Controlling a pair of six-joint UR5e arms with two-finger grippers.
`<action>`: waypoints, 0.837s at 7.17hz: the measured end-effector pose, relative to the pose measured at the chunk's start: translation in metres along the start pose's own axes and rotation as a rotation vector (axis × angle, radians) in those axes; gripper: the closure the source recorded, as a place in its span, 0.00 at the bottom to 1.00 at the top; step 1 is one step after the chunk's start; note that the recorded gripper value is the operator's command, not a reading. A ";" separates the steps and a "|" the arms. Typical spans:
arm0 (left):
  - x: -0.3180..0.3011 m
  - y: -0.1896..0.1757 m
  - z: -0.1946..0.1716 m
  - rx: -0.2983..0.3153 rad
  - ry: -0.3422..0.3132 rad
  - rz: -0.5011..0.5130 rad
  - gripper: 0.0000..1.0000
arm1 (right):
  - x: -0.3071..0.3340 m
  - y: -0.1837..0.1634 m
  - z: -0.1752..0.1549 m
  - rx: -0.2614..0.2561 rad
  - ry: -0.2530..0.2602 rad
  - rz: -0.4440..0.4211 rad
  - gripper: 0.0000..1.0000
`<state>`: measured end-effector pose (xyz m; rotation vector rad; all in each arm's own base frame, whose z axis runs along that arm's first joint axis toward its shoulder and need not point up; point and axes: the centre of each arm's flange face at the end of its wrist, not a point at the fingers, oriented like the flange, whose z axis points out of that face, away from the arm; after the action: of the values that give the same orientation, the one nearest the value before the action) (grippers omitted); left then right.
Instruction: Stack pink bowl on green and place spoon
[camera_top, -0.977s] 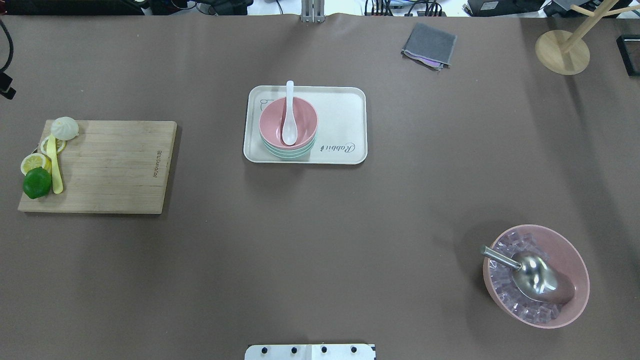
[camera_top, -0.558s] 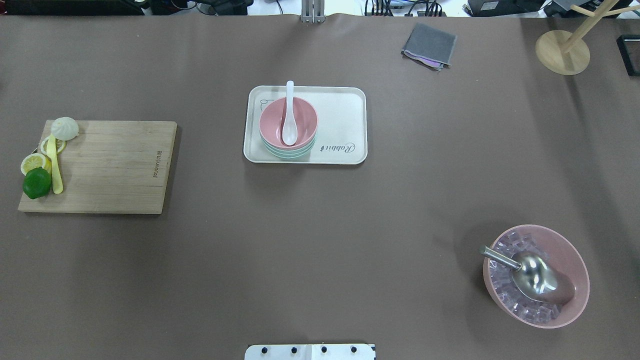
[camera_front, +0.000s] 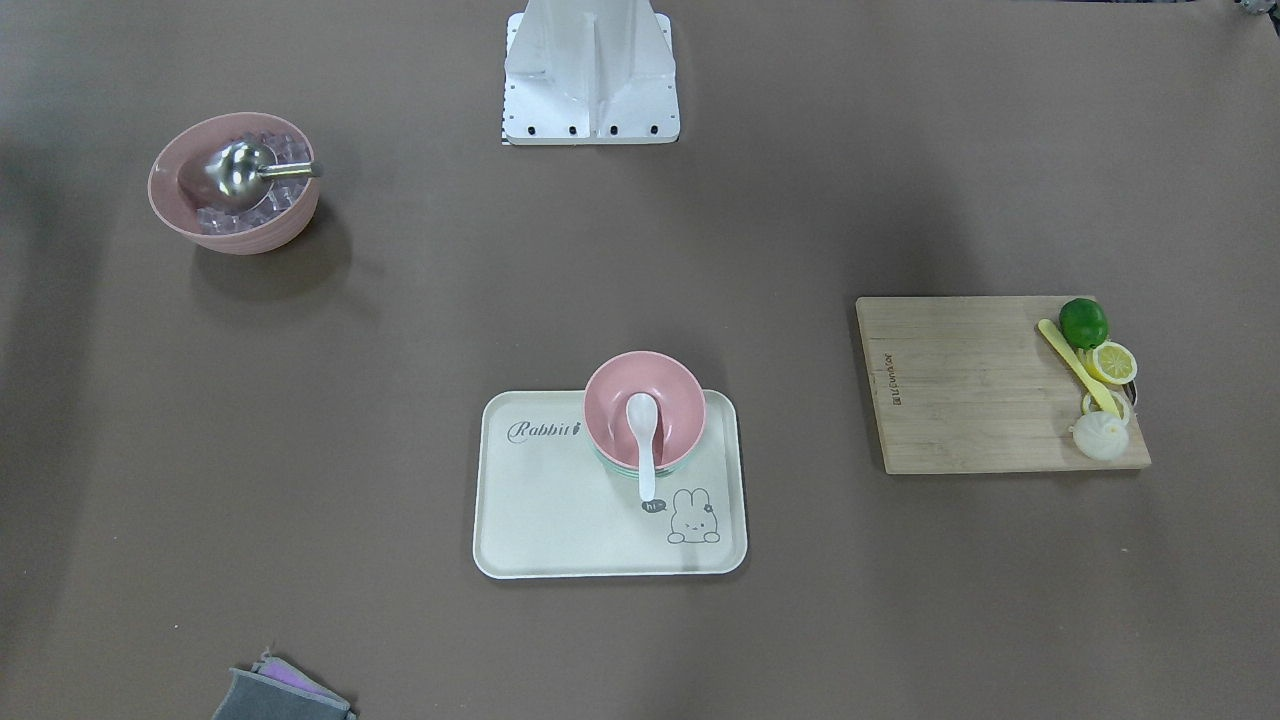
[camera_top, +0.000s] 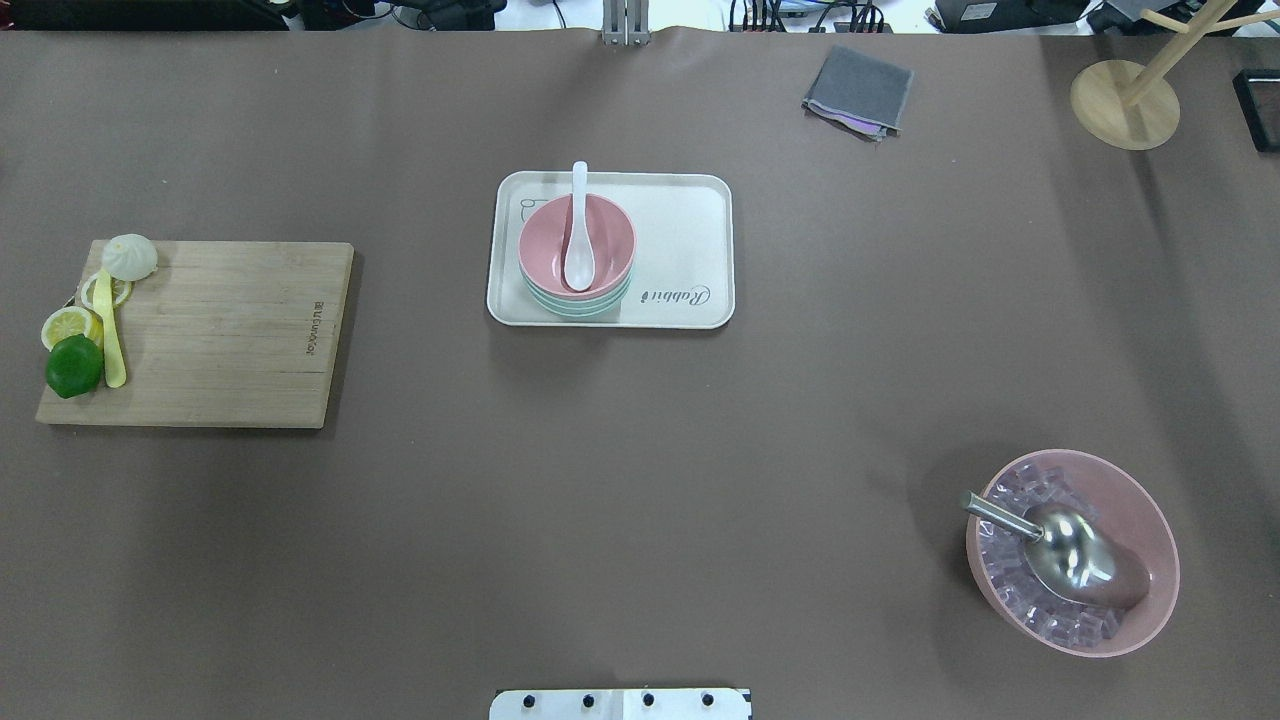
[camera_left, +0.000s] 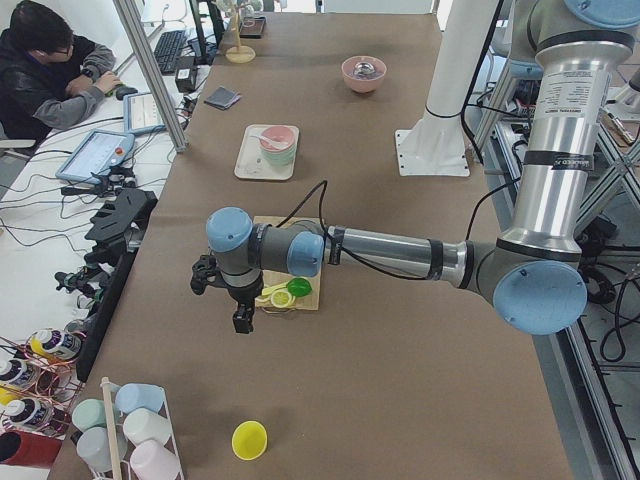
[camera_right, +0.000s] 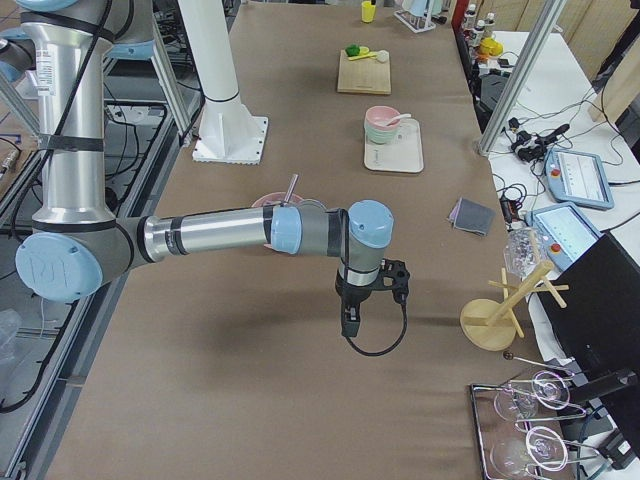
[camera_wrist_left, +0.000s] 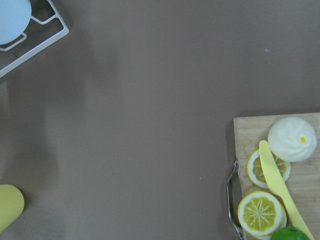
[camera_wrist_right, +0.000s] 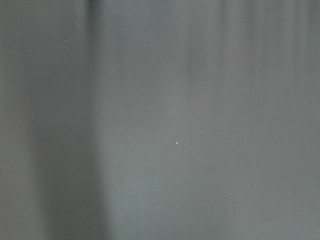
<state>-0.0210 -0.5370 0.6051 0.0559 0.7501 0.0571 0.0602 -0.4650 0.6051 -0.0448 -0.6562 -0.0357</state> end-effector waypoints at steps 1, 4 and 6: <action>0.000 0.017 -0.002 -0.001 -0.003 0.001 0.02 | 0.000 0.000 0.000 0.000 0.000 0.000 0.00; -0.018 0.063 -0.001 -0.015 -0.012 -0.029 0.02 | 0.000 0.000 0.000 -0.001 0.000 0.001 0.00; -0.023 0.075 -0.003 -0.013 -0.013 -0.041 0.02 | 0.000 0.000 0.001 -0.002 0.000 0.001 0.00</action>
<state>-0.0422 -0.4635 0.6236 0.0288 0.7375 0.0225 0.0596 -0.4646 0.6055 -0.0467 -0.6561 -0.0350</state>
